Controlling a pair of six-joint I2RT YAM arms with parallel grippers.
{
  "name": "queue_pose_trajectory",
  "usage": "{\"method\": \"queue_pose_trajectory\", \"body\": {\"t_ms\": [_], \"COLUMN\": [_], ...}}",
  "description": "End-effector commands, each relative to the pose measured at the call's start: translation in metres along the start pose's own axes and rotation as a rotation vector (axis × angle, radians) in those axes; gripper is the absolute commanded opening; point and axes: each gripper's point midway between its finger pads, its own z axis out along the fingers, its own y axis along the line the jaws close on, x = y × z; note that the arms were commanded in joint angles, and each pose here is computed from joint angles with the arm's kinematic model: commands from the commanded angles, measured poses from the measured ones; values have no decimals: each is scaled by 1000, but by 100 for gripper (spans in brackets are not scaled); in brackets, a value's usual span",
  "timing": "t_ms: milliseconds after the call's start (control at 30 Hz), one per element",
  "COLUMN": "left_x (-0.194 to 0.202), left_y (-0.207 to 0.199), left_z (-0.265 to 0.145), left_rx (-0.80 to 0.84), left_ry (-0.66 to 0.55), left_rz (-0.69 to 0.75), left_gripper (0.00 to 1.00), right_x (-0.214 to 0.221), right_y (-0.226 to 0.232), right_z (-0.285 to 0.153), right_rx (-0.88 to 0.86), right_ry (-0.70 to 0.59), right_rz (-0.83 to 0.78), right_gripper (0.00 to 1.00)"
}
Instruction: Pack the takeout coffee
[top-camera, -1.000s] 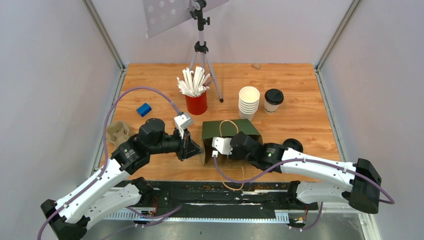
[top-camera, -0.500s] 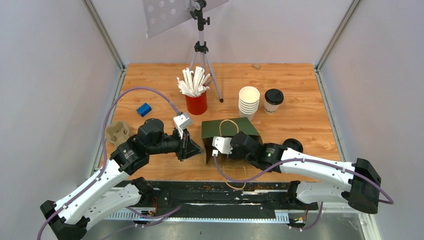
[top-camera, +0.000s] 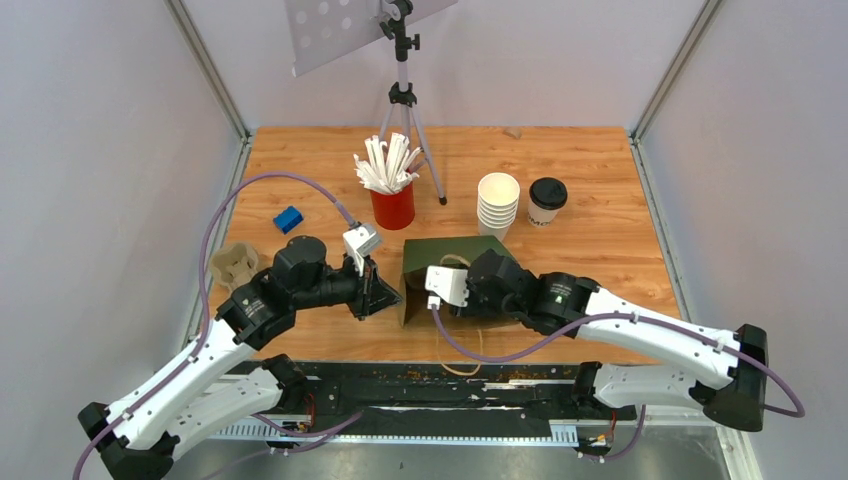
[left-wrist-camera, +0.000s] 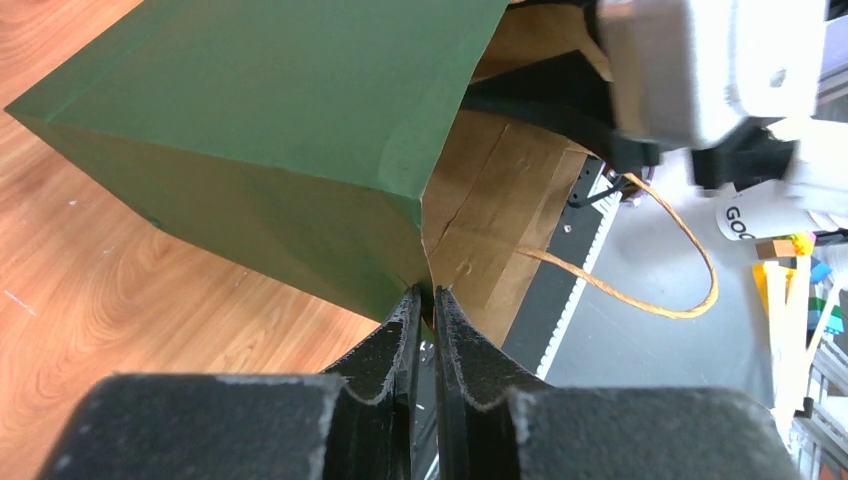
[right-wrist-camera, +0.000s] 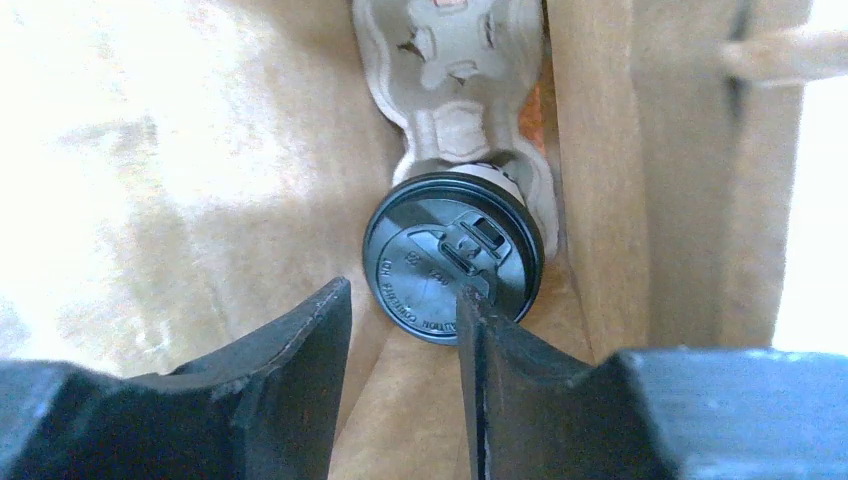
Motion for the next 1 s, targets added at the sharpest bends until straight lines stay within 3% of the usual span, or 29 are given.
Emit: {"method": "queue_pose_trajectory", "body": {"t_ms": [0, 300, 500, 600, 767, 967], "left_x": [-17, -25, -23, -22, -22, -28], "left_y": [-5, -6, -4, -2, 0, -3], "left_z": [-9, -13, -13, -12, -13, -17], "left_rx": [-16, -40, -51, -54, -68, -72], "left_ry": [-22, 0, 12, 18, 21, 14], "left_rz": [13, 12, 20, 28, 39, 36], "left_gripper": [16, 16, 16, 16, 16, 15], "right_x": [-31, -77, -135, -149, -161, -130], "right_y": [8, 23, 1, -20, -89, -151], "right_z": [-31, -72, -118, -126, -134, -127], "right_rx": [-110, -301, -364, -305, -55, 163], "right_ry": [-120, -270, -398, -410, -456, -365], "right_rz": [54, 171, 260, 276, 399, 614], "right_gripper": [46, 67, 81, 84, 86, 86]}}
